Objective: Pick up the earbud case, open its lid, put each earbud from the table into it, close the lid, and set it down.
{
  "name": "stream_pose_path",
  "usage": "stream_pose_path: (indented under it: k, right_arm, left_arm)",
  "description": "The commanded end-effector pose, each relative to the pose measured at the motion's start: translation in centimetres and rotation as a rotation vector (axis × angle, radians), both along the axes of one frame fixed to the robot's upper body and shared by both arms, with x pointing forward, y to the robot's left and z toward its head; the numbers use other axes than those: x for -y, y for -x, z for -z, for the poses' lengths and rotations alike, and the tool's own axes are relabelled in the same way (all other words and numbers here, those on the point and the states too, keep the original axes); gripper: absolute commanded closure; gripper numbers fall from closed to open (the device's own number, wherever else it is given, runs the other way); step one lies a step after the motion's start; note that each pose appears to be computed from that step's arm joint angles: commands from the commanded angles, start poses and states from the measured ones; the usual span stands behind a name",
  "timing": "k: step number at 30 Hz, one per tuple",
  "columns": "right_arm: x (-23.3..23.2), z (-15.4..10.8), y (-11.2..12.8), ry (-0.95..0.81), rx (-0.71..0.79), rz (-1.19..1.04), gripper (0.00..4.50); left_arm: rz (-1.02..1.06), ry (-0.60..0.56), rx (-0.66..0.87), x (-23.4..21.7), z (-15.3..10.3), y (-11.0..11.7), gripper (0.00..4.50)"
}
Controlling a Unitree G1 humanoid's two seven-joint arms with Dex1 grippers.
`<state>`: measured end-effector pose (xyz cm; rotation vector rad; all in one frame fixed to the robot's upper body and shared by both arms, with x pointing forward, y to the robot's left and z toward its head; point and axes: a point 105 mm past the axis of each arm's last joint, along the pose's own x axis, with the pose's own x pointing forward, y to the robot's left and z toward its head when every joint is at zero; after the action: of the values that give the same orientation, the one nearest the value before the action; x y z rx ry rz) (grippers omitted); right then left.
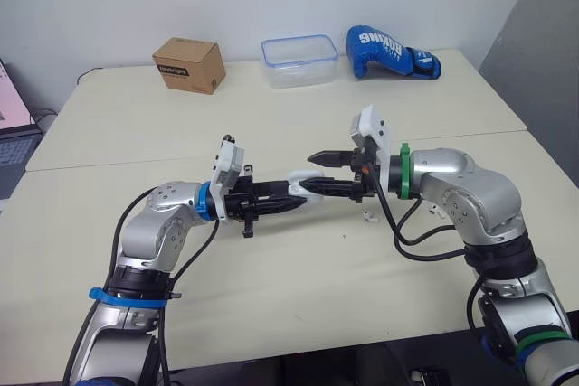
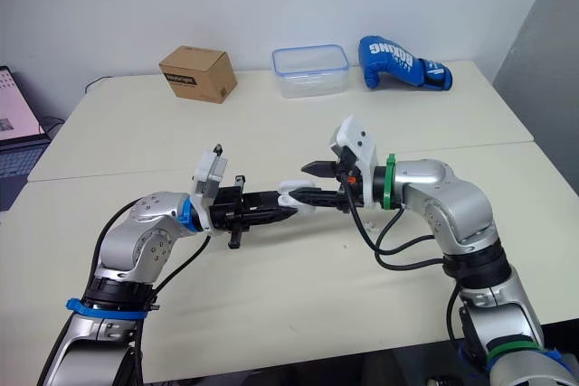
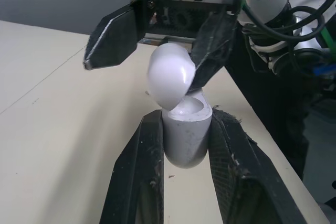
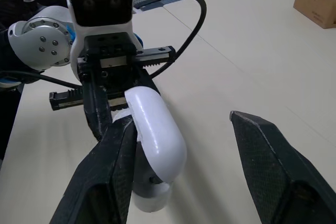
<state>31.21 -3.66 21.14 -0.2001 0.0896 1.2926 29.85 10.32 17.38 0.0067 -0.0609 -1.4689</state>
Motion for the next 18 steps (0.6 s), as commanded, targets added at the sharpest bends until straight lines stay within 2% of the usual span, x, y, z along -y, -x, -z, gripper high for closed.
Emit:
stream_pose_path:
  k: [1, 7, 13, 16, 18]
  right_arm:
    - [0.0, -2.0, -0.3, -0.043, 0.066, 0.009, 1.64]
    - [0.0, -2.3, -0.4, -0.049, 0.065, 0.008, 1.64]
    - [1.2, -3.8, 1.3, -0.018, 0.055, -0.094, 1.64]
    - [3.0, -4.9, 0.8, 0.064, 0.068, -0.078, 1.64]
    - [4.6, -4.7, 0.4, 0.158, 0.076, -0.056, 1.64]
  left_arm:
    - [0.020, 0.002, 0.050, 0.3, -0.8, 0.5, 3.68]
    - [0.006, 0.004, 0.055, 0.1, -0.8, 0.4, 3.68]
    - [-0.081, 0.020, 0.103, -0.7, -1.3, -0.8, 3.68]
    - [-0.101, 0.012, 0.123, -1.6, -1.7, -1.1, 3.68]
    - [-0.110, 0.009, 0.135, -2.1, -2.0, -1.4, 3.68]
